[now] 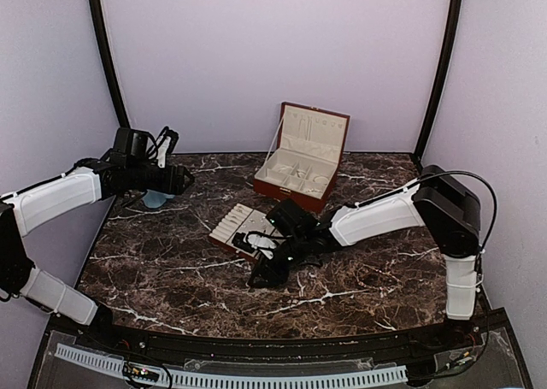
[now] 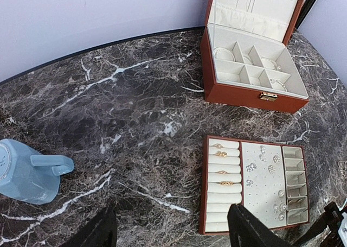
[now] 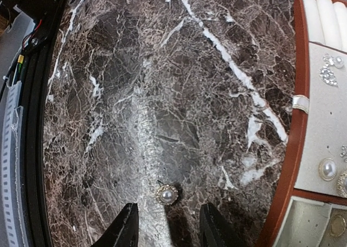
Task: Organize the mixed jewelry
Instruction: Pick up the earring from the center of the board, then pass from the right arm to the left, then pass from the left arm to the right
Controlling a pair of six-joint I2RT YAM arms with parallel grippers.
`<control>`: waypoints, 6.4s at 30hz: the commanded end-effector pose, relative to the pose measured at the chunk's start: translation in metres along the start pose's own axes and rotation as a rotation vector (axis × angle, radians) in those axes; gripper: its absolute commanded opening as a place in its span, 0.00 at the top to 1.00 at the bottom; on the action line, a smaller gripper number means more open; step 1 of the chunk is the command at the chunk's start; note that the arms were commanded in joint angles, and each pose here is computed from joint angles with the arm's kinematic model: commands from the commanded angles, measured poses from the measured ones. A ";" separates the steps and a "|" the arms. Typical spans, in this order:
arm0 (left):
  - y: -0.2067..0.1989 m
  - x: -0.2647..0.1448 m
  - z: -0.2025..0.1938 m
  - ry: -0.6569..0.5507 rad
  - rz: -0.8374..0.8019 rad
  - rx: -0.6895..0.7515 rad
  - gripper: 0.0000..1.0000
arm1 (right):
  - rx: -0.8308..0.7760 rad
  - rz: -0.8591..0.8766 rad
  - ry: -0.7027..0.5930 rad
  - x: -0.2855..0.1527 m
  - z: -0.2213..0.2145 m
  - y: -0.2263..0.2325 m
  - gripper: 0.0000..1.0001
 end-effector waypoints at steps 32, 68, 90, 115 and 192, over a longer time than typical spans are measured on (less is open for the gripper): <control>-0.003 -0.001 0.001 -0.013 -0.024 0.013 0.27 | -0.214 -0.054 0.113 0.035 -0.021 0.008 0.65; -0.003 0.002 -0.002 -0.001 -0.031 0.008 0.27 | -0.197 -0.121 0.102 0.027 -0.035 0.006 0.76; -0.057 -0.008 0.001 -0.134 -0.382 0.157 0.34 | -0.008 -0.020 -0.307 -0.058 0.027 0.001 0.89; -0.196 -0.004 -0.064 -0.009 -0.868 0.464 0.54 | -0.005 0.065 -0.427 -0.114 0.055 0.023 0.89; -0.201 -0.032 -0.039 -0.243 -0.818 0.412 1.00 | 0.205 0.329 -0.533 -0.131 0.083 0.040 0.56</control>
Point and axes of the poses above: each gripper's point midway between its finger pads, its own x axis out along the fingers, its own y axis along the line the jaws close on, z = x × y, the point moved 6 cm from there along -x, back along the fingers, and after that the axes turned 9 degrees about x, right-handed, at the moved point
